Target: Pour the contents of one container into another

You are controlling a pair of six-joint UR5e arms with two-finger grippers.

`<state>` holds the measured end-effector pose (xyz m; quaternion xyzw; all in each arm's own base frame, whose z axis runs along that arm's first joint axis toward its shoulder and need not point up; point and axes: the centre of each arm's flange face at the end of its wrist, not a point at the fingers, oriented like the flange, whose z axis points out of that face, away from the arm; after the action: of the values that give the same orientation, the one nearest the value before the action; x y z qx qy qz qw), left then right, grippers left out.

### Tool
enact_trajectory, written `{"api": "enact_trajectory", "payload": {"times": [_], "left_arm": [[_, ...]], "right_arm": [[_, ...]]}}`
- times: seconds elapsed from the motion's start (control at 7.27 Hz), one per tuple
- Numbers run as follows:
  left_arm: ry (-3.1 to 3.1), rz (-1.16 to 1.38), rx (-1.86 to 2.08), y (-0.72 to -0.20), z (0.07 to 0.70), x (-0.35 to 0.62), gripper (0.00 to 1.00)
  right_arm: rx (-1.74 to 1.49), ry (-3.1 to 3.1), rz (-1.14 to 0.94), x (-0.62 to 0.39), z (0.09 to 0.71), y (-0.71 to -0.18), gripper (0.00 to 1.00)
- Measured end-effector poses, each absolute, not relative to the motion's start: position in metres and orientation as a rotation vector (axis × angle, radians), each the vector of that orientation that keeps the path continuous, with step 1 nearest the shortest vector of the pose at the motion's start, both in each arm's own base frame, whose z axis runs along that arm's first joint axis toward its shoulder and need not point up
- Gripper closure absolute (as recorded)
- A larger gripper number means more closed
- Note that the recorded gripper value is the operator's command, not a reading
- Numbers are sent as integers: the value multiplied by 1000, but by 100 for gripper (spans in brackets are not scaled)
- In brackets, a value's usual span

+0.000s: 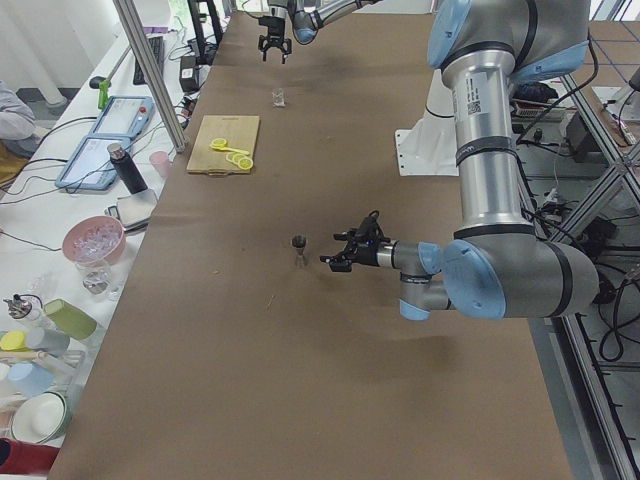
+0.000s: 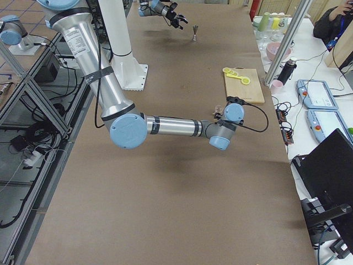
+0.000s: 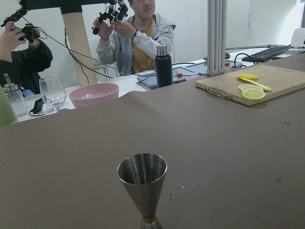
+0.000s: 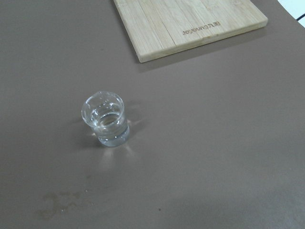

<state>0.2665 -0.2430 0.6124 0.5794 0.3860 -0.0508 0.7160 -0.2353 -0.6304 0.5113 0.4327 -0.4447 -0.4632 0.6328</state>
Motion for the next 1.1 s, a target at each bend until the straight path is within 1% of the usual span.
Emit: {"api": "enact_trajectory", "payload": {"times": [0.28, 0.55, 1.1], "left_arm": [[851, -179, 1278, -241, 611, 276, 2], [790, -235, 1263, -243, 609, 301, 2], [678, -336, 1253, -250, 607, 323, 2]], "right_arm": [[1048, -1014, -1113, -268, 506, -615, 0], [1078, -986, -1122, -291, 507, -608, 0], [1119, -917, -1099, -318, 506, -611, 1]]}}
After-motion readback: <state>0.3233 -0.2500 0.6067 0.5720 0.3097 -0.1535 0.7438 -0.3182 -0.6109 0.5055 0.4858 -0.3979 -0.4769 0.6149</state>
